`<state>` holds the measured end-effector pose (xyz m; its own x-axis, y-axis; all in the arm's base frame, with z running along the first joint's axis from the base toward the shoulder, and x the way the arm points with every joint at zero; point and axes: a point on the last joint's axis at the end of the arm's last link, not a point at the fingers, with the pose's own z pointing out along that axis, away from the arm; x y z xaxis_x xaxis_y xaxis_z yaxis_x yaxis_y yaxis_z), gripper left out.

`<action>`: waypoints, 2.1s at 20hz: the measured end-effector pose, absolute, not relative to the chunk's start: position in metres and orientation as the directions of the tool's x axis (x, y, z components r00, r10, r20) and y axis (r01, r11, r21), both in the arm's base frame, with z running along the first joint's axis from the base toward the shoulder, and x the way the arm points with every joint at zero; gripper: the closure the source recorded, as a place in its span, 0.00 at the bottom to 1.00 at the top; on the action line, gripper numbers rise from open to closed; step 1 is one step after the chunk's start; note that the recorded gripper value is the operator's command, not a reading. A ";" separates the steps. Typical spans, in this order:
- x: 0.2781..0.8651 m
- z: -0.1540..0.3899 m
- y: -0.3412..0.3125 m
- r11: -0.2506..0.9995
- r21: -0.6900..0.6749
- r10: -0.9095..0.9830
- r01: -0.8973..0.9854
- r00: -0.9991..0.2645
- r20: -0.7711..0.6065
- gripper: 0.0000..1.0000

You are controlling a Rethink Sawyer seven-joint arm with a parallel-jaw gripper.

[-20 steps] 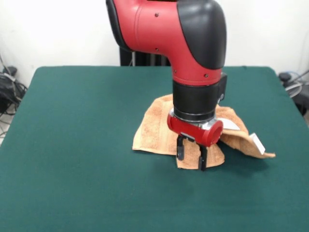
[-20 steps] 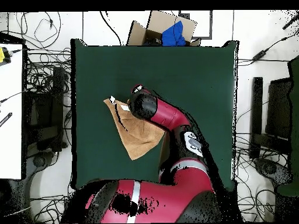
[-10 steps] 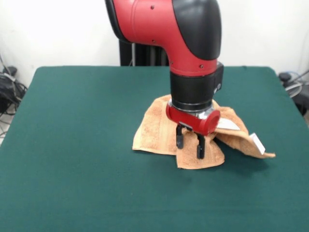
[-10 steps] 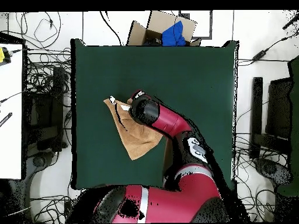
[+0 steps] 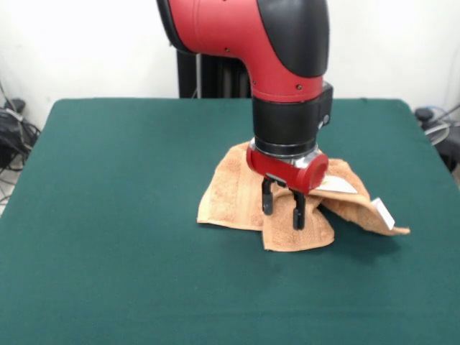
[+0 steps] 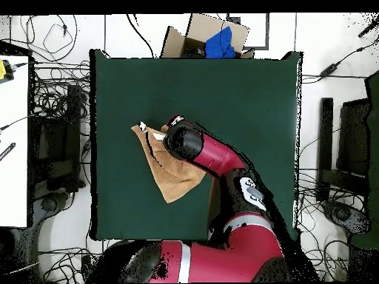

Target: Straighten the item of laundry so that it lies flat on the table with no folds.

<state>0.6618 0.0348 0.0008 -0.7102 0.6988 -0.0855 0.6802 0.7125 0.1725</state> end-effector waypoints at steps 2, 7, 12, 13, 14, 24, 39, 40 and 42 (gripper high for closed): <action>0.662 0.001 0.035 0.712 0.172 0.699 0.680 -0.710 -0.085 0.00; 0.661 0.000 0.035 0.712 0.172 0.699 0.680 -0.710 -0.084 0.00; 0.661 0.001 0.036 0.713 0.173 0.698 0.680 -0.711 -0.081 0.00; 0.662 0.002 0.038 0.713 0.175 0.697 0.679 -0.713 -0.074 0.00; 0.662 0.003 0.040 0.714 0.178 0.696 0.678 -0.715 -0.067 0.00; 0.677 0.028 0.067 0.680 0.280 0.680 0.678 -0.726 0.106 0.00; 0.701 0.066 0.081 0.611 0.456 0.590 0.647 -0.756 0.282 0.00; 0.701 0.068 0.084 0.616 0.466 0.578 0.635 -0.766 0.280 0.00; 0.700 0.068 0.086 0.625 0.470 0.568 0.624 -0.776 0.276 0.00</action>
